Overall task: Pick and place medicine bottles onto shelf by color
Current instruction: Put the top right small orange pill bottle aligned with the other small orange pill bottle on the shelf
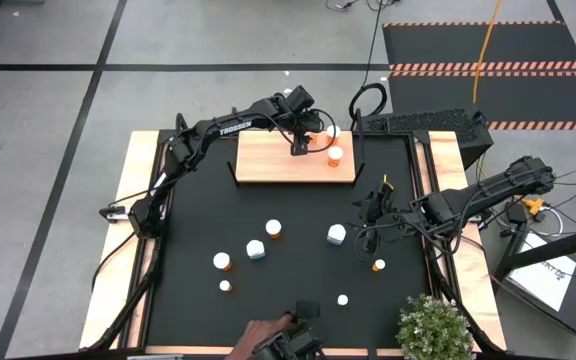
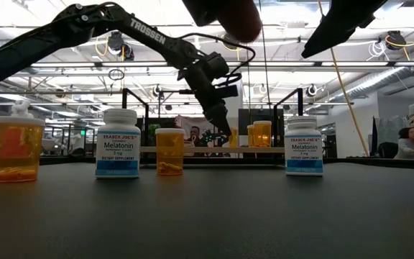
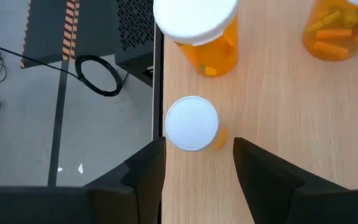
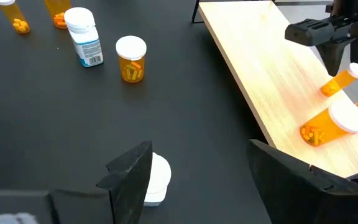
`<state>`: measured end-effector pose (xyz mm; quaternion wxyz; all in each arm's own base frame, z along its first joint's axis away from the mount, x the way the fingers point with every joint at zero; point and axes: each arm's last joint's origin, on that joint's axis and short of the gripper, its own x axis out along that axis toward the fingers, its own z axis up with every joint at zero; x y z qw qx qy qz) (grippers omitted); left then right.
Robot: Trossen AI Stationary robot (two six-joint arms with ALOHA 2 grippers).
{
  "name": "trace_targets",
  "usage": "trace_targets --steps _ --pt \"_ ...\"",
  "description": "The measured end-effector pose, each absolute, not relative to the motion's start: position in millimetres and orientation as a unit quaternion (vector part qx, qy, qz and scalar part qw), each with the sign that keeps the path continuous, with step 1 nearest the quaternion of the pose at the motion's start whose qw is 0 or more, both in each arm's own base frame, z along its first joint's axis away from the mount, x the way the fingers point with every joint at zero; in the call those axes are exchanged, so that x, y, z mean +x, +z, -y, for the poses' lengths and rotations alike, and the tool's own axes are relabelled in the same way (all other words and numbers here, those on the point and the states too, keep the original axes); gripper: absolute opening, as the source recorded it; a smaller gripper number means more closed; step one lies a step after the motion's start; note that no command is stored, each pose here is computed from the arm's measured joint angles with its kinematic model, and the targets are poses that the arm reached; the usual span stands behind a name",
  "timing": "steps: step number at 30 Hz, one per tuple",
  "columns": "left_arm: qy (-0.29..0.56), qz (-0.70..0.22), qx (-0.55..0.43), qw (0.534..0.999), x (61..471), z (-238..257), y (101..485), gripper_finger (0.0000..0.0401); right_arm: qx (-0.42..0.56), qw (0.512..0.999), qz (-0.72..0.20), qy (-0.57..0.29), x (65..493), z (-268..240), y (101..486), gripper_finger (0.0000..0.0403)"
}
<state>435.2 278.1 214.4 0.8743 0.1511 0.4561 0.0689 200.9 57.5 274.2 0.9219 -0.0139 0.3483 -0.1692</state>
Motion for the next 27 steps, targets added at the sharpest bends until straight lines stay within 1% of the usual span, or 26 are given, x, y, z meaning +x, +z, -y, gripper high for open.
trace_targets --steps 5,12,18,21,27 --pt "0.068 -0.467 0.137 0.871 431.2 -274.2 219.9 0.0180 -0.014 0.922 -0.348 -0.169 200.9 -57.5 274.2 0.0255" --pt "0.072 -0.489 0.093 0.864 418.7 -253.7 249.8 0.0179 -0.013 0.922 -0.347 -0.169 201.0 -57.5 274.4 0.0255" --pt "0.033 -0.520 0.073 0.850 417.8 -213.5 266.8 0.0170 0.007 0.923 -0.346 -0.169 201.2 -58.0 274.3 0.0255" --pt "0.008 -0.545 0.066 0.836 422.1 -188.9 264.9 0.0162 0.034 0.922 -0.356 -0.148 201.0 -59.8 273.5 0.0255" --pt "-0.036 -0.583 0.083 0.807 435.4 -128.1 259.7 0.0155 0.090 0.909 -0.387 -0.128 196.5 -64.5 269.7 0.0255"
